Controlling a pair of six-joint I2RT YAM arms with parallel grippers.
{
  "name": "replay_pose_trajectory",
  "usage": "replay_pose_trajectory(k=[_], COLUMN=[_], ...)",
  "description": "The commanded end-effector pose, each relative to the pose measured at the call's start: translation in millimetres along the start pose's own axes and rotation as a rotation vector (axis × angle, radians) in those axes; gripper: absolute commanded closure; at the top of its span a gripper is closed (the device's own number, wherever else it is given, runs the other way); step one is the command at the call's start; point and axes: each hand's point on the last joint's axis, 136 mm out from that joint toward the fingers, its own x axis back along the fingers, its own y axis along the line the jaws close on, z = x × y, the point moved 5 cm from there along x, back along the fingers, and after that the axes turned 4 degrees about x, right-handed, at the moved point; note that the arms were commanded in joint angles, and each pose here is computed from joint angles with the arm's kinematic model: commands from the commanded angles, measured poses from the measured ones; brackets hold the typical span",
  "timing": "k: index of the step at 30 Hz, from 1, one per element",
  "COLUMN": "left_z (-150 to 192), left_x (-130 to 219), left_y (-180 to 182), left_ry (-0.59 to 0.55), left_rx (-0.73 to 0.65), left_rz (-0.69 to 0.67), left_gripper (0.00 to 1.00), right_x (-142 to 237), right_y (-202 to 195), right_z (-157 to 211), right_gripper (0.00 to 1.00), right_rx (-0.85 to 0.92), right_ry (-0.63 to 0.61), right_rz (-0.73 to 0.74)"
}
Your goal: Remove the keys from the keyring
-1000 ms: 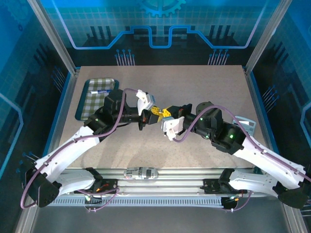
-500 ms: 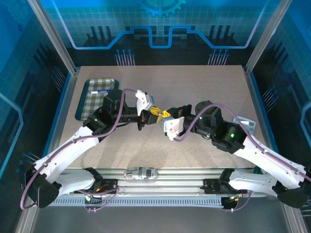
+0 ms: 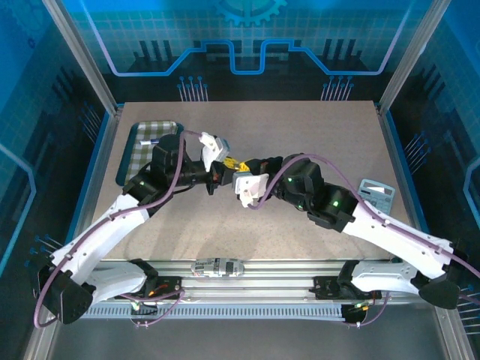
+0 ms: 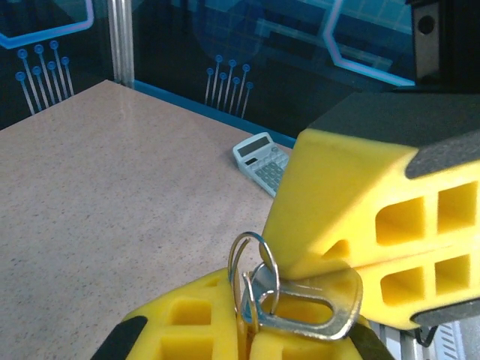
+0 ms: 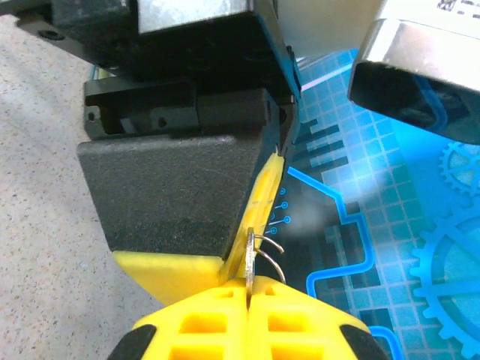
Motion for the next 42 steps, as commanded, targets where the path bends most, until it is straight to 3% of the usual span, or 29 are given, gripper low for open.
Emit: replay_pose_trajectory(k=[1, 9, 17, 32, 37, 42], left_z=[-83.0, -81.7, -88.4, -84.6, -86.7, -87.9], left_x=[31.5, 31.9, 22.1, 9.4, 6.3, 4.9], left_y=[-52.6, -65.4, -84.5, -75.8, -73.0, -71.2], left_ry=[-0.34, -0.361, -0.394, -0.415, -0.417, -0.416], left_rx=[-0.258, -0.262, -0.222, -0.188, -0.183, -0.176], left_rz=[0.141, 0.232, 0.386, 0.35, 0.34, 0.328], left_gripper=[1.0, 1.0, 1.0, 0.96, 0.75, 0.62], right_x=[-27.7, -26.1, -35.4, -17.4, -13.3, -9.6], right_y=[119.8, 116.0, 104.9, 45.5, 33.9, 27.7], right_z=[12.3, 14.6, -4.3, 8.3, 11.6, 15.6], right_gripper=[1.0, 1.0, 1.0, 1.0, 1.0, 1.0], right_rx=[0.051, -0.012, -0.18, -0.345, -0.375, -0.402], right_ry=[0.055, 0.008, -0.147, -0.253, -0.275, -0.288], right_rz=[-0.481, -0.427, -0.365, -0.162, -0.115, -0.096])
